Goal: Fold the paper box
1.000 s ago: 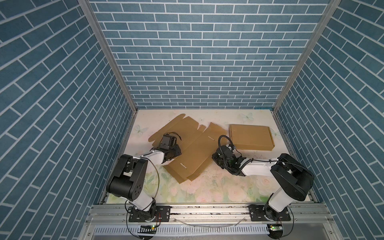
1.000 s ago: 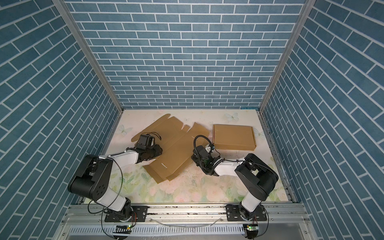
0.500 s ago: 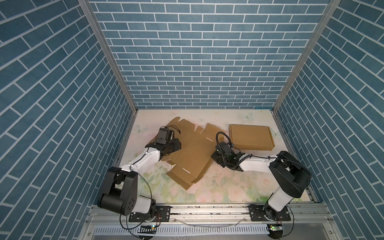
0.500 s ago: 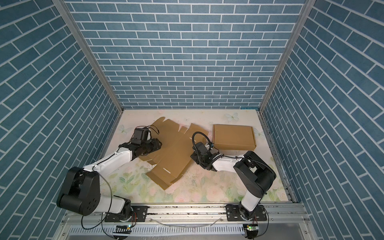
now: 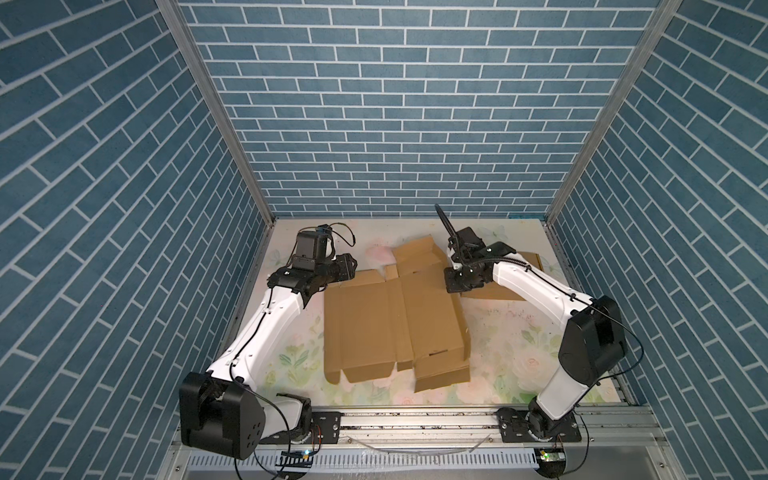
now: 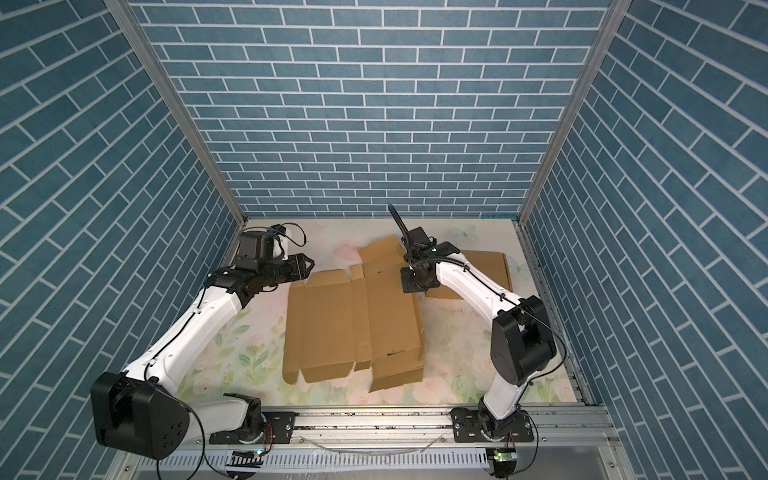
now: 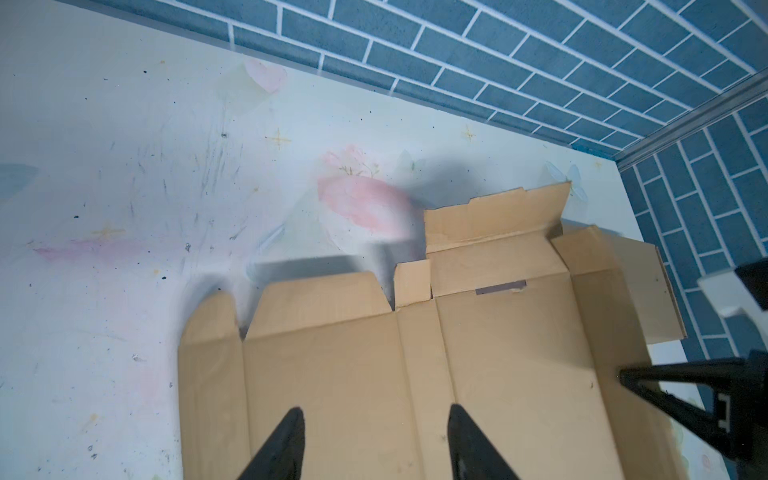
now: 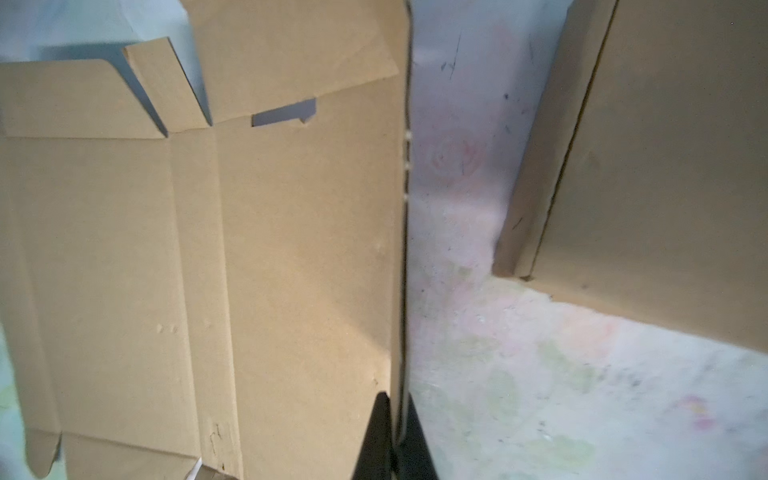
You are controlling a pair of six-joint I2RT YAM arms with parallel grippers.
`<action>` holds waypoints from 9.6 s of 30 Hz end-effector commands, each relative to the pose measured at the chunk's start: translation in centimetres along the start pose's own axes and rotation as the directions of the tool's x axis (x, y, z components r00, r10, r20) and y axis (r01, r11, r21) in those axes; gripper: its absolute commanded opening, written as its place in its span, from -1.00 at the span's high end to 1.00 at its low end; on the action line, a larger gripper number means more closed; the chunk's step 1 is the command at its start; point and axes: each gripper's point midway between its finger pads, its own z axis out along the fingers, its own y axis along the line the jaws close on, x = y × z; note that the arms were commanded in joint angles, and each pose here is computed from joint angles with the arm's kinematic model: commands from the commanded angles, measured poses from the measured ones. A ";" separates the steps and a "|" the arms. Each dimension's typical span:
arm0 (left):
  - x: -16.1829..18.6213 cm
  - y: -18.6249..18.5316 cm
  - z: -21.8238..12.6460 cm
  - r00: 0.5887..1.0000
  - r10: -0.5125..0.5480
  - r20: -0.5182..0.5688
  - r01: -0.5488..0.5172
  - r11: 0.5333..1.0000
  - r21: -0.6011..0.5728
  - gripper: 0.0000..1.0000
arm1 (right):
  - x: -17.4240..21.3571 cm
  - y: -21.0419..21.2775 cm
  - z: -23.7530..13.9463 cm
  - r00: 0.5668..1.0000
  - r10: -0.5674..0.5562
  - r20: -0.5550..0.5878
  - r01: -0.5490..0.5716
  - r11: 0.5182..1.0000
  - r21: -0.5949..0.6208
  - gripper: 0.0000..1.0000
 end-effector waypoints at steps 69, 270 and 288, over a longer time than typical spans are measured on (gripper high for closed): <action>-1.0 -9.4 11.7 0.997 0.055 -0.055 -0.030 0.922 0.385 0.14 | -10.2 7.8 -0.4 0.319 -0.947 0.030 0.826 0.293 0.482 1.00; 9.5 0.4 15.5 0.921 0.381 0.075 -0.358 0.908 -0.219 0.50 | -7.5 10.4 -0.6 0.020 -0.986 0.165 0.764 0.121 0.634 1.00; 10.4 1.3 14.5 0.890 0.439 0.127 -0.391 0.875 -0.284 0.98 | -7.8 9.8 -1.7 0.149 -0.954 0.259 0.771 0.276 0.573 0.50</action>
